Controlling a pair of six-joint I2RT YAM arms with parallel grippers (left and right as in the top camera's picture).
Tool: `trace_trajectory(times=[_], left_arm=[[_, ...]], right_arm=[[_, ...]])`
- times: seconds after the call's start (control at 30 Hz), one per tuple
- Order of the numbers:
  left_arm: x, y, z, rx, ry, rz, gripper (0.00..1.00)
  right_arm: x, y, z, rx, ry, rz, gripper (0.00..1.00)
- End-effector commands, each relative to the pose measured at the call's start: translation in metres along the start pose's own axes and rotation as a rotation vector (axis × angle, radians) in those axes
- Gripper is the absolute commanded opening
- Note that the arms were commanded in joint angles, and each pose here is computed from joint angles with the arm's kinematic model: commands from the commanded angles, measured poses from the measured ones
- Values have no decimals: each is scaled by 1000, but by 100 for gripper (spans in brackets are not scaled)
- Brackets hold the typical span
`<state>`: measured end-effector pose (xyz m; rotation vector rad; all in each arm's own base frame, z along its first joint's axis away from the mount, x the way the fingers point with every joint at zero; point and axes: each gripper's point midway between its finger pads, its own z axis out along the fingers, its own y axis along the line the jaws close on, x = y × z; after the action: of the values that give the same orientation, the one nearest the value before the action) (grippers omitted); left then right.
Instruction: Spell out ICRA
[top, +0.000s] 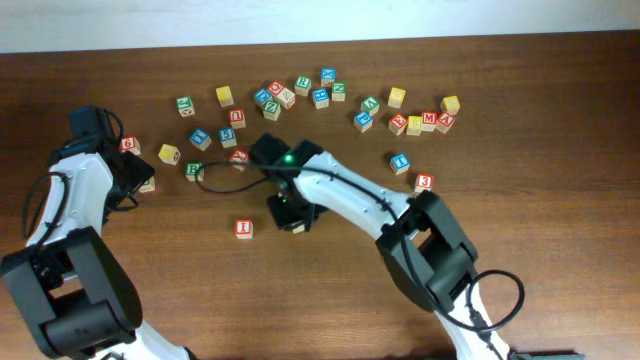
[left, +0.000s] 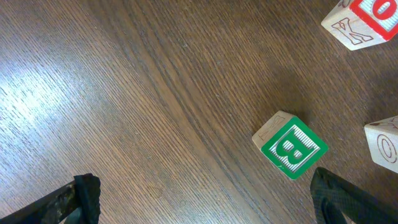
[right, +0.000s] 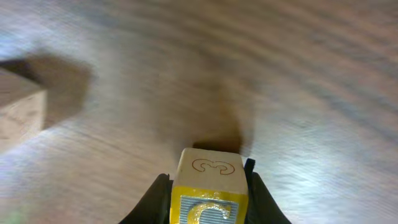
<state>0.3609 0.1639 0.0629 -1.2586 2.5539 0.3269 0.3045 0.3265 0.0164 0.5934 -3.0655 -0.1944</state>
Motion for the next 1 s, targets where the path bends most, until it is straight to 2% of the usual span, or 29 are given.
trace_trajectory(times=[0.0,0.1,0.17,0.2,0.33,0.43,0.6,0.73,0.8,0.97], left_arm=[[-3,2,-7,6,-16,-9,100],[-3,2,-7,6,-16,-9,99],[-3,2,-7,6,-16,-9,100],[-3,2,-7,6,-16,-9,99],[-3,2,-7,6,-16,-9,99],[-3,2,-7,6,-16,-9,99],[-3,2,-7,6,-16,-9,99],[-3,2,-7,6,-16,-9,99],[-3,2,-7,6,-16,-9,99],[-3,2,-7,6,-16,-9,99]], right_arm=[[-1,19,-15,-34,-45,50,18],[-2,26,-15,-43,-60,38,20],[-3,28,-14,-46,-64,35,25],[-3,28,-14,-46,-65,34,28],[-4,28,-14,-47,-69,34,55],[-10,26,-15,-32,-97,33,64],[-26,3,-18,101,-184,42,70],[-40,-3,-21,143,-251,47,86],[-46,-5,-23,142,-272,55,98],[-51,-20,-25,146,-275,87,100]])
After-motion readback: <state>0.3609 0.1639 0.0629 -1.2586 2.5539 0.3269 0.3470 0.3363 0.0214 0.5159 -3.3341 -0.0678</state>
